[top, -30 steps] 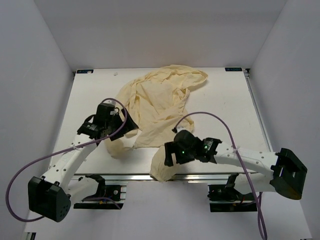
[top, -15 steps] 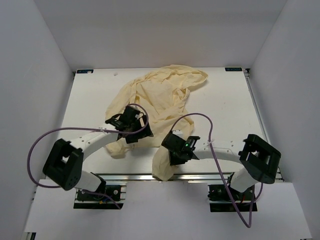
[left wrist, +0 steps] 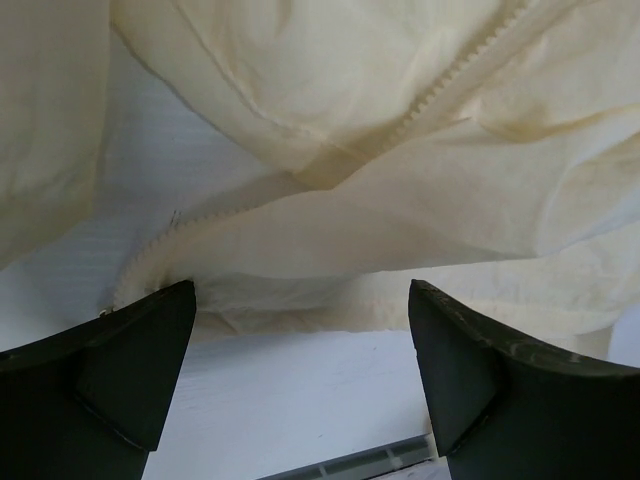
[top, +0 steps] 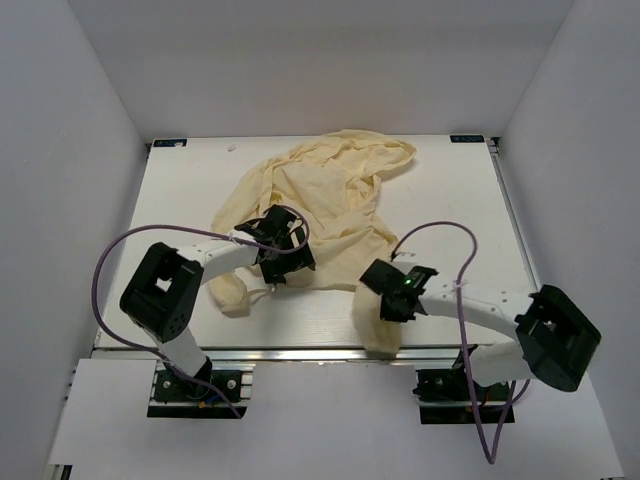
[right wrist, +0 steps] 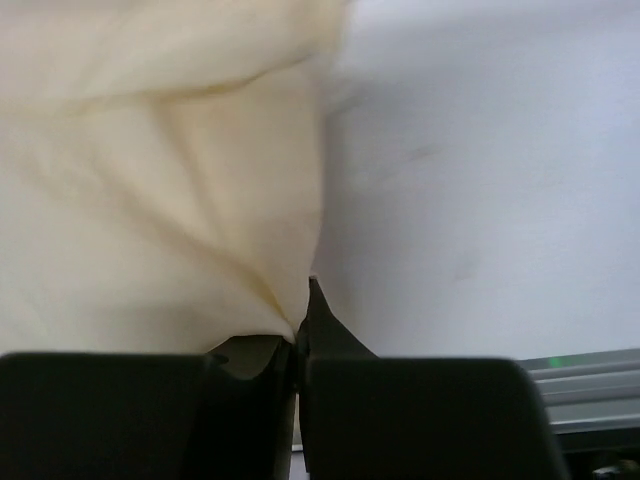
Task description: Zip up the jacket
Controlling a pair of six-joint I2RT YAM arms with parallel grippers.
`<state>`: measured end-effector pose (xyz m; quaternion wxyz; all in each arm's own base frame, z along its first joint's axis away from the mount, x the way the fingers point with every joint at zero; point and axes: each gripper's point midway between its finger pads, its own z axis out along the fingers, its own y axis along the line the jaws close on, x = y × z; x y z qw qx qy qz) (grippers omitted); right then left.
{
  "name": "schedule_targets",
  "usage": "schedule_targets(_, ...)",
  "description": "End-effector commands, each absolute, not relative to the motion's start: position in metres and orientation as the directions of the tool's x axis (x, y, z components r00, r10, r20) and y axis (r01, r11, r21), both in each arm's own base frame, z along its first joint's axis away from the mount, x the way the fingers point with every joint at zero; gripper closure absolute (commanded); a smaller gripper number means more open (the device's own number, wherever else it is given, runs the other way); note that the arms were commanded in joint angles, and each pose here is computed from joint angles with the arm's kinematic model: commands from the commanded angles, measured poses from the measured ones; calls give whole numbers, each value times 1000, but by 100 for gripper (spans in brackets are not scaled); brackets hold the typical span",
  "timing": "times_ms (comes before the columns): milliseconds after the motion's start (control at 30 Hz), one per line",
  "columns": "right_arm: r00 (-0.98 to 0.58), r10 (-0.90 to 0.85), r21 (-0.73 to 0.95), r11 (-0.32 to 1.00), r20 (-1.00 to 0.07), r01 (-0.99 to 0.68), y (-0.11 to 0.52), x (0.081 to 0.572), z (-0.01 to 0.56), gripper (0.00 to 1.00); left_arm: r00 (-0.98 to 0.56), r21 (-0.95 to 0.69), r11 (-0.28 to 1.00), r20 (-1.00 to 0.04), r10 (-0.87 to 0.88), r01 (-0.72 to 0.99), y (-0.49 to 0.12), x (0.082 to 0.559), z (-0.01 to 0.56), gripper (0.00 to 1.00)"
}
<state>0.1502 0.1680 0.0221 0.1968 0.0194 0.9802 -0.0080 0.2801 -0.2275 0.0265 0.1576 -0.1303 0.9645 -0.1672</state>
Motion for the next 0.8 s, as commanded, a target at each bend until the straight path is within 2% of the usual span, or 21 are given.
schedule_targets(0, -874, 144, -84, 975, -465, 206, 107, 174, 35, 100, -944, -139, 956, -172, -281, -259, -190, 248, -30, 2)
schedule_targets(33, -867, 150, -90, 972, -475, 217, 96, 182, 38, 100, -946, -133, 957, -166, -277, -257, -190, 246, -32, 2)
schedule_targets(133, -746, 351, -55, 886, -566, 459, 35, 222, 63, 100, -951, -118, 959, -146, -272, -256, -187, 241, -38, 2)
schedule_targets(200, -700, 362, -75, 857, -616, 510, 3, 239, 81, 100, -954, -108, 961, -136, -268, -255, -185, 238, -40, 2)
schedule_targets(233, -623, 427, -38, 805, -655, 592, -22, 256, 98, 100, -957, -106, 962, -123, -262, -250, -184, 234, -41, 2)
schedule_targets(300, -628, 406, -18, 831, -664, 556, -37, 276, 110, 100, -960, -108, 964, -114, -256, -244, -184, 231, -41, 2)
schedule_targets(367, -537, 432, 24, 794, -725, 607, -65, 303, 150, 100, -970, -128, 967, -79, -230, -219, -187, 223, -40, 2)
schedule_targets(467, -496, 334, -23, 811, -802, 584, -88, 339, 197, 100, -980, -169, 969, -58, -192, -180, -191, 214, -36, 2)
schedule_targets(500, -533, 282, -78, 829, -798, 554, -94, 348, 198, 100, -981, -174, 970, -60, -183, -170, -190, 213, -34, 2)
schedule_targets(567, -498, 232, -105, 823, -835, 558, -105, 366, 224, 100, -987, -183, 974, -69, -146, -132, -189, 210, -27, 2)
schedule_targets(633, -534, 189, -157, 829, -824, 536, -109, 376, 222, 100, -993, -197, 978, -72, -89, -73, -189, 207, -21, 2)
schedule_targets(667, -541, 186, -158, 835, -820, 527, -108, 379, 224, 93, -994, -221, 974, -85, -64, -44, -193, 208, -13, 2)
schedule_targets(700, -566, 191, -161, 843, -802, 514, -106, 381, 216, 79, -996, -240, 970, -84, -41, -19, -198, 205, -8, 2)
schedule_targets(733, -585, 195, -154, 857, -787, 492, -101, 382, 209, 47, -995, -251, 968, -96, -6, 18, -200, 203, -3, 2)
schedule_targets(767, -620, 207, -127, 883, -757, 451, -91, 379, 198, 39, -992, -280, 959, -128, 13, 48, -207, 205, 10, 2)
